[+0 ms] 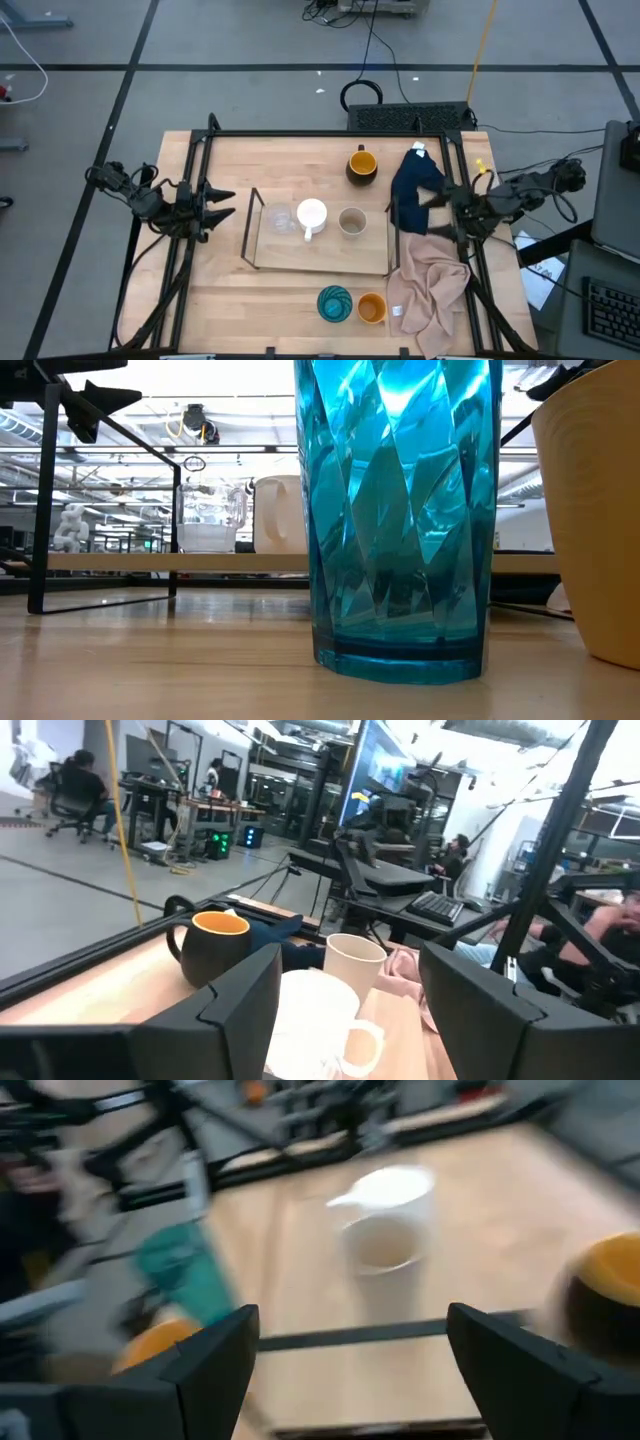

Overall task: Stack small to large cups/mugs on shelf
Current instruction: Align the yellow cup with the transparent mug on the shelf

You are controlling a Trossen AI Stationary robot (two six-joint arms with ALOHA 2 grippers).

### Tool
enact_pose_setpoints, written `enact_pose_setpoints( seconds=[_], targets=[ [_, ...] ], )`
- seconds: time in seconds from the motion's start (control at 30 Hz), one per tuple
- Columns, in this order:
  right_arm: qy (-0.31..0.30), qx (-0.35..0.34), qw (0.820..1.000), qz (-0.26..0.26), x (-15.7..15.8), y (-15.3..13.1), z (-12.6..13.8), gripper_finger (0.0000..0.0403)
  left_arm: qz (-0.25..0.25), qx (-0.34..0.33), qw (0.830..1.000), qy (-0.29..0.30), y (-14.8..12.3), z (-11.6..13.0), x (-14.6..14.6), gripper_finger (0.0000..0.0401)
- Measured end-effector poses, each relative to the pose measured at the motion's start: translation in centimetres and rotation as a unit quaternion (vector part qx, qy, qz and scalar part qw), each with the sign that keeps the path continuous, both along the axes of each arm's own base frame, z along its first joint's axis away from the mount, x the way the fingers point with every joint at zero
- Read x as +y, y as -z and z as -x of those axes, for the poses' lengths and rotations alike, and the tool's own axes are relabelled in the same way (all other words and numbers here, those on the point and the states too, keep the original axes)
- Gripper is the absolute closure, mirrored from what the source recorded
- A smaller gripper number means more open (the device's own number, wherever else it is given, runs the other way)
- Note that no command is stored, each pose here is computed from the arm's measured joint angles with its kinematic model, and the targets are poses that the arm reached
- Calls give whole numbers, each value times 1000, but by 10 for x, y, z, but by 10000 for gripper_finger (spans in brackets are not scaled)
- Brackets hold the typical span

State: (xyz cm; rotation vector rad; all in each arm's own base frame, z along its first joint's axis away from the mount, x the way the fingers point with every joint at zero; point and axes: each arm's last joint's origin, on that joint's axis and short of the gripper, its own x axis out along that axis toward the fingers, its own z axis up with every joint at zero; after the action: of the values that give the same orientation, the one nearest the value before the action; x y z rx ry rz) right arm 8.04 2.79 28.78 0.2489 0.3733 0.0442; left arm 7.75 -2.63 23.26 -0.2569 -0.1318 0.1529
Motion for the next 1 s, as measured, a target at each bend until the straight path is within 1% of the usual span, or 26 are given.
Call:
enact_pose_setpoints(
  seconds=[0.1,0.17,0.3,0.4,0.53,0.6,0.77,0.87,0.93,1.0],
  targets=[
    [-49,21,997,-48,11,-2,-12,90,9,-1,1000,-6,0,0,0,164],
    [-76,41,995,-51,20,-5,-25,90,11,-1,1000,-12,0,0,1,164],
    [-114,87,990,1,43,-21,-54,100,16,-1,1000,-25,0,0,2,164],
    [-143,130,980,39,65,-30,-74,114,22,-1,999,-28,0,0,2,164],
    [-155,194,967,52,92,-30,-93,131,24,2,999,-27,1,0,2,164],
    [-157,212,963,53,105,-27,-102,137,23,3,999,-27,1,0,2,164],
    [-158,228,960,42,133,-24,-127,147,21,6,999,-25,3,0,1,164],
    [-167,223,960,29,147,-21,-144,149,19,6,1000,-11,3,0,0,164],
    [-170,223,960,27,155,-16,-152,149,17,5,1000,1,3,0,0,164],
    [-175,240,955,30,160,-6,-159,149,14,9,1000,9,4,-1,-1,164]
  ],
)
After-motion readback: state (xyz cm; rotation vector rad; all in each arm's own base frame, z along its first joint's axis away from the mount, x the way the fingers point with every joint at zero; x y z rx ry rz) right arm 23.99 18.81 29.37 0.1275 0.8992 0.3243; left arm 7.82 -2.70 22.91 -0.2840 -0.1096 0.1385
